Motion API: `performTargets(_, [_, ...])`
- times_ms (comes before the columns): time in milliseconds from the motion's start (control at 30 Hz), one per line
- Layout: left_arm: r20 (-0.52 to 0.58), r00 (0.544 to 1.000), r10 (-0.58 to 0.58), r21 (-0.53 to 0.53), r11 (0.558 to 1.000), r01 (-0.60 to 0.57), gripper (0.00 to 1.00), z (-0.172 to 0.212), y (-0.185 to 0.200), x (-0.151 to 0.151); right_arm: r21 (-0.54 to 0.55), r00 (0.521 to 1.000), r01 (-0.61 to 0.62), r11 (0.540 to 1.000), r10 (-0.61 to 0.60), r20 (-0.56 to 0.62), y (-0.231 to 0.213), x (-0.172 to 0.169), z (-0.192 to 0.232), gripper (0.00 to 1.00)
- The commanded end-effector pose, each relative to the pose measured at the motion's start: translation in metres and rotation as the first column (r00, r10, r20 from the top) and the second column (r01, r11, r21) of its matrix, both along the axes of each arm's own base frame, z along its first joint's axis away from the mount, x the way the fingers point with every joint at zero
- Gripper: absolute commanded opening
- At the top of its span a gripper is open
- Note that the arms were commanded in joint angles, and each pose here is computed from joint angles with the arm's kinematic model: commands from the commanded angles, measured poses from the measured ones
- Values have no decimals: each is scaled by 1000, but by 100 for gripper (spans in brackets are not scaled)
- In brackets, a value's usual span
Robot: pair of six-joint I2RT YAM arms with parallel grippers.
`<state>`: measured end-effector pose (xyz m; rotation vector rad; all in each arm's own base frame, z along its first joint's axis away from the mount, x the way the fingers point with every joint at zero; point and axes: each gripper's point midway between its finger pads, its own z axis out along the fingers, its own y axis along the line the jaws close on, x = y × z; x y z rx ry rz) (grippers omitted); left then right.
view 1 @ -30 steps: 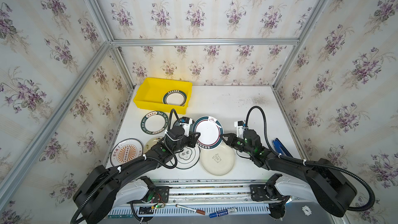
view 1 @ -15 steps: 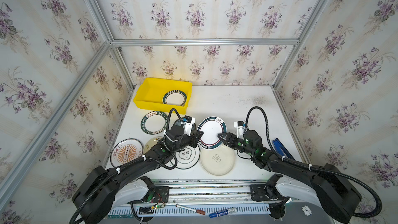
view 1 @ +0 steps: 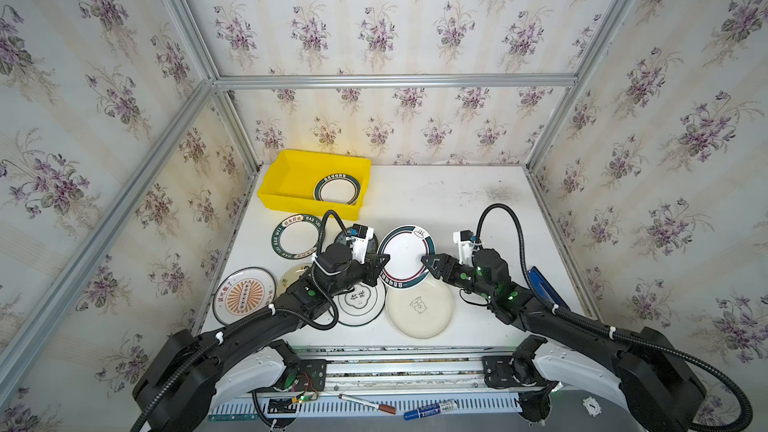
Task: Place the plates into the plastic bin on the countertop
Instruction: 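Grasp the upright plate rim with the left gripper beside the right gripper, then carry the plate toward the bin with the left gripper while the right withdraws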
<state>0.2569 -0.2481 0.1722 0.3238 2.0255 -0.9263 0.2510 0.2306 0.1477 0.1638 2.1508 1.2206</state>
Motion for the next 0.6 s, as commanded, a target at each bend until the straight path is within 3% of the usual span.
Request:
performTargets(0, [0,998,56,53,997,-56,0,-9,14,2,-4,997,5,1000,-5,74,0,6,22,65])
performTargets(400, [25,991,133,98,986,-135,0,-14,28,12,-37,990,32,999,-27,137,-12,2,37,65])
performTargets(567, [31,972,234,103,966,-236,0,-2,44,30,-70,984,63,996,-50,173,-27,-6,41,65])
